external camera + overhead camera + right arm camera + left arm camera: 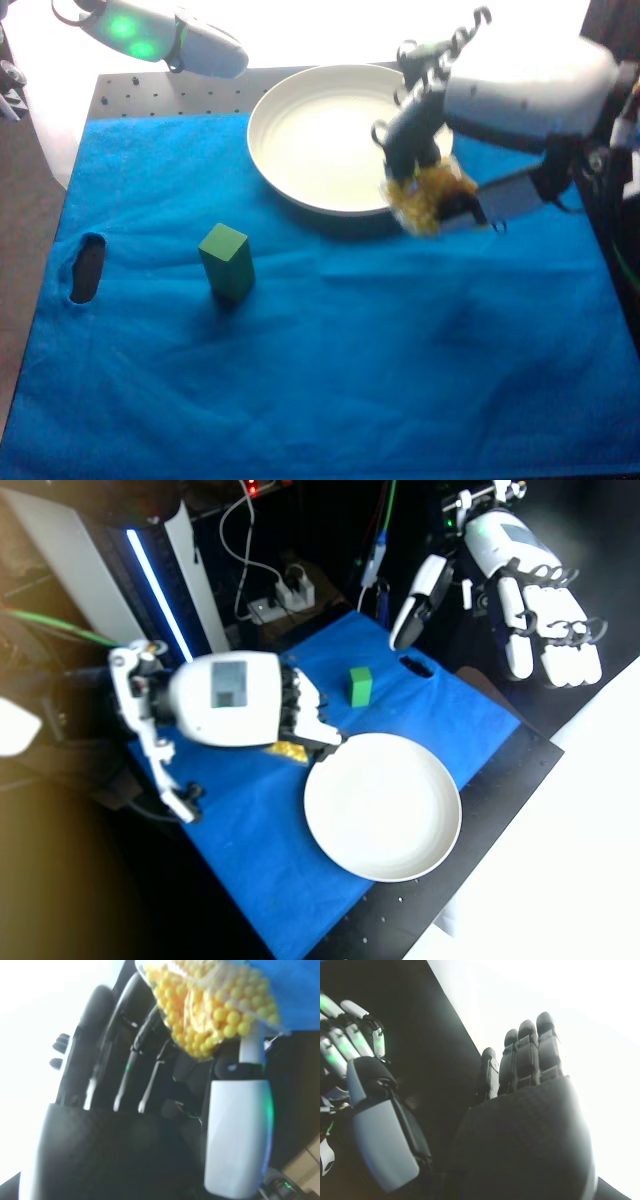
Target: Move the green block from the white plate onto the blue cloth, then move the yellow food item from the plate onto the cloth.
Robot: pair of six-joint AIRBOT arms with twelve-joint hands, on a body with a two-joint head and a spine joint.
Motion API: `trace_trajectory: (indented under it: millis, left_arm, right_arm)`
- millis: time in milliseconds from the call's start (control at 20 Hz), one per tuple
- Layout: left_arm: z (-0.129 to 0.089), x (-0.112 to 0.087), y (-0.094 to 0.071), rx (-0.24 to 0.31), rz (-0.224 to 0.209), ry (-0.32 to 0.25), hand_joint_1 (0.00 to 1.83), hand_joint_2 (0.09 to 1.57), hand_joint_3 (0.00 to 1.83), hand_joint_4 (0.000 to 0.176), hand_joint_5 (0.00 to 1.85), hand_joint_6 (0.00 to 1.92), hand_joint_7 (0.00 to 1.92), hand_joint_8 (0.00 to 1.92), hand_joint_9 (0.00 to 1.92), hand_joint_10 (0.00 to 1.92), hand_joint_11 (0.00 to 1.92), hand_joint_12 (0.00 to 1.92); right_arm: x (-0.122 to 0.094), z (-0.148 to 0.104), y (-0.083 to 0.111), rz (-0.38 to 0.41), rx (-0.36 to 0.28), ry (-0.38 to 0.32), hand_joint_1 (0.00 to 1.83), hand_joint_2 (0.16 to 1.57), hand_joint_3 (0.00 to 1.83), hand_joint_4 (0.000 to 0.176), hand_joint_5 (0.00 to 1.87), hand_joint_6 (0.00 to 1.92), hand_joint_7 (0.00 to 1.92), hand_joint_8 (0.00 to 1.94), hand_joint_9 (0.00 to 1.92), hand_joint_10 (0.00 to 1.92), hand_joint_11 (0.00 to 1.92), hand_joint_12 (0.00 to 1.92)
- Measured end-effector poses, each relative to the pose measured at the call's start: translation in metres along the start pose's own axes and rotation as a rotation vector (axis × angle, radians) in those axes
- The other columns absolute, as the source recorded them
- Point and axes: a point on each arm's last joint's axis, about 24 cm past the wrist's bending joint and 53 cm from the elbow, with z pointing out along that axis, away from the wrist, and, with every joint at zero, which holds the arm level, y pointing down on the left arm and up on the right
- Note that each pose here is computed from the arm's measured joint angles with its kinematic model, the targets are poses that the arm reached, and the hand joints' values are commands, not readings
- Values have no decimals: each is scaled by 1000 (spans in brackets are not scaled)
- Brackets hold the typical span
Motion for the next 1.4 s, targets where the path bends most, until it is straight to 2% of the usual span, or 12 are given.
trace_trajectory:
  millis: [50, 100, 400, 550, 650, 750, 850, 900, 1000, 1150, 1350, 1400]
  left_arm:
    - [0, 1, 1, -1, 1, 2, 750, 807, 4, 176, 91, 5, 146, 7, 118, 5, 6, 148]
    - [0, 1, 1, -3, 1, 4, 751, 805, 3, 176, 99, 8, 156, 10, 124, 7, 8, 150]
    - [-2, 0, 4, -9, -3, 1, 757, 800, 1, 176, 110, 4, 165, 5, 127, 4, 11, 165]
    - [-2, 1, 5, -11, -6, 3, 747, 804, 2, 176, 100, 0, 146, 0, 108, 0, 0, 167]
    - [-2, 1, 5, -12, -10, 1, 750, 798, 0, 176, 95, 0, 146, 1, 108, 1, 2, 172]
    - [-3, 1, 5, -11, -11, 1, 728, 800, 0, 176, 81, 0, 138, 0, 96, 0, 0, 142]
    - [-3, 3, 6, -13, -11, 4, 722, 797, 0, 176, 82, 1, 141, 1, 99, 2, 1, 138]
    - [-3, 3, 6, -12, -12, 4, 729, 789, 0, 176, 86, 2, 135, 1, 96, 1, 0, 136]
    - [-3, 3, 4, -7, -11, 3, 734, 791, 0, 176, 101, 7, 142, 4, 103, 3, 8, 144]
    - [-6, 1, 6, -6, -16, -4, 656, 804, 4, 176, 71, 0, 133, 0, 131, 12, 47, 170]
    - [-16, 1, 5, 5, -28, -13, 613, 784, 0, 176, 53, 0, 154, 7, 164, 18, 85, 194]
    - [-19, 3, 6, 4, -25, -8, 625, 789, 0, 176, 53, 1, 160, 8, 168, 16, 92, 199]
  right_arm:
    - [2, 0, -1, 0, 2, 4, 1095, 1047, 0, 92, 1108, 759, 1135, 155, 907, 557, 415, 1429]
    - [4, -1, -3, 3, 5, 6, 1089, 940, 0, 0, 991, 314, 1152, 75, 903, 548, 446, 1397]
    - [4, -2, -5, 11, 7, 4, 957, 810, 0, 0, 620, 0, 808, 0, 616, 444, 204, 1219]
    - [7, -5, -9, 14, 18, 9, 906, 729, 0, 74, 367, 0, 496, 0, 529, 55, 19, 1038]
    - [5, -7, -10, 14, 21, 6, 855, 708, 0, 120, 202, 3, 280, 12, 270, 7, 0, 498]
    - [2, -9, -12, 15, 28, 0, 835, 667, 0, 149, 108, 5, 161, 9, 102, 9, 0, 46]
    - [-3, -10, -15, 31, 37, -15, 836, 662, 0, 130, 88, 0, 133, 1, 75, 4, 0, 8]
    - [-5, -10, -16, 44, 42, -25, 798, 681, 3, 172, 76, 0, 142, 6, 105, 16, 41, 19]
    - [-11, -12, -21, 58, 55, -43, 756, 593, 6, 176, 114, 6, 124, 2, 143, 15, 1, 676]
    - [-32, -19, -37, 126, 101, -115, 503, 888, 36, 122, 102, 0, 106, 2, 124, 1, 0, 411]
    - [-74, -37, -58, 200, 134, -253, 237, 1037, 0, 122, 77, 1, 54, 1, 125, 5, 0, 589]
    - [-83, -42, -62, 215, 140, -283, 201, 998, 0, 150, 49, 4, 48, 2, 109, 6, 0, 522]
